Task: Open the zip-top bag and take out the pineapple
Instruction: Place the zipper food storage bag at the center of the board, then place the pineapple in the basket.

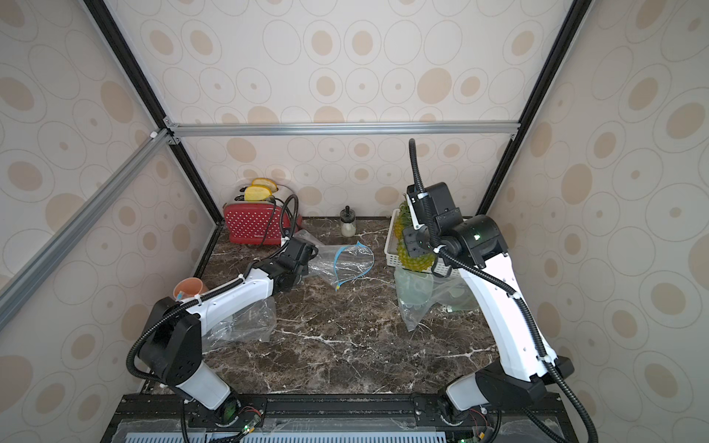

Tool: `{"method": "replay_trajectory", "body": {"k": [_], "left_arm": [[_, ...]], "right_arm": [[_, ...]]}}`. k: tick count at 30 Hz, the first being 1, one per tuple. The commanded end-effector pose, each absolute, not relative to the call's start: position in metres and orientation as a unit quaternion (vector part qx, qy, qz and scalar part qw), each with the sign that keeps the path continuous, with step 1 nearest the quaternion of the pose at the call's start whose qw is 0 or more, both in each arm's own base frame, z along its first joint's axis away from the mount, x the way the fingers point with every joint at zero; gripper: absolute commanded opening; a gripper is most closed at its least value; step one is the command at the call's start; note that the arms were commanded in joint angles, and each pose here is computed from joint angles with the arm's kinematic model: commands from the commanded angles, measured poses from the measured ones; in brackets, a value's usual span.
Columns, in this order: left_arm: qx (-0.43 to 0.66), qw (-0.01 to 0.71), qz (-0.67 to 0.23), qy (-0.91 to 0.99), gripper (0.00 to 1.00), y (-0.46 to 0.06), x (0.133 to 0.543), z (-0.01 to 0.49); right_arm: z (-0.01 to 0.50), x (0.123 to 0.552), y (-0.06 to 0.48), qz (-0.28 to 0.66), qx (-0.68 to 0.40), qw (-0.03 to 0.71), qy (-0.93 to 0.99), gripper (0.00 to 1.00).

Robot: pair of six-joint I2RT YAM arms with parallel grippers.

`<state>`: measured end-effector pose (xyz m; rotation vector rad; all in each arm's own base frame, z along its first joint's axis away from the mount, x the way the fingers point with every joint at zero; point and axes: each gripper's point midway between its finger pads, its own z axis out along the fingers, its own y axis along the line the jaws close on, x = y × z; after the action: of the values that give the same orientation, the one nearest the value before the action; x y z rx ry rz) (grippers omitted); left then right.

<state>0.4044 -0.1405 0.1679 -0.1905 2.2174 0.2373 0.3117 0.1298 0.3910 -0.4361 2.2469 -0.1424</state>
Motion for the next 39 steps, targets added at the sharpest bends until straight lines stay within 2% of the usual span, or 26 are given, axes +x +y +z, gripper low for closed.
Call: {"method": "replay_trajectory", "body": {"k": [1, 3, 7, 16, 27, 33, 39], "left_arm": [[-0.078, 0.423, 0.091, 0.898, 0.39, -0.143, 0.389, 0.173], [-0.076, 0.425, 0.089, 0.898, 0.49, -0.146, 0.387, 0.177], [-0.084, 0.432, 0.079, 0.895, 0.55, -0.148, 0.385, 0.184], [-0.085, 0.444, 0.060, 0.890, 0.56, -0.161, 0.384, 0.192], [-0.087, 0.450, 0.056, 0.887, 0.56, -0.166, 0.383, 0.196], [-0.092, 0.453, 0.050, 0.885, 0.57, -0.167, 0.382, 0.197], [-0.081, 0.467, 0.043, 0.880, 0.61, -0.171, 0.386, 0.204]], "right_arm": [[0.421, 0.341, 0.103, -0.152, -0.115, 0.484, 0.854, 0.00], [0.420, 0.349, 0.096, -0.184, -0.106, 0.491, 0.845, 0.00], [0.415, 0.363, 0.082, -0.216, -0.090, 0.496, 0.836, 0.00], [0.364, 0.403, 0.046, -0.233, -0.050, 0.469, 0.850, 0.00], [0.315, 0.469, 0.012, -0.225, 0.001, 0.492, 0.841, 0.00], [0.297, 0.502, -0.013, -0.181, 0.054, 0.496, 0.848, 0.00], [0.260, 0.521, -0.020, -0.135, 0.104, 0.448, 0.878, 0.00]]}}
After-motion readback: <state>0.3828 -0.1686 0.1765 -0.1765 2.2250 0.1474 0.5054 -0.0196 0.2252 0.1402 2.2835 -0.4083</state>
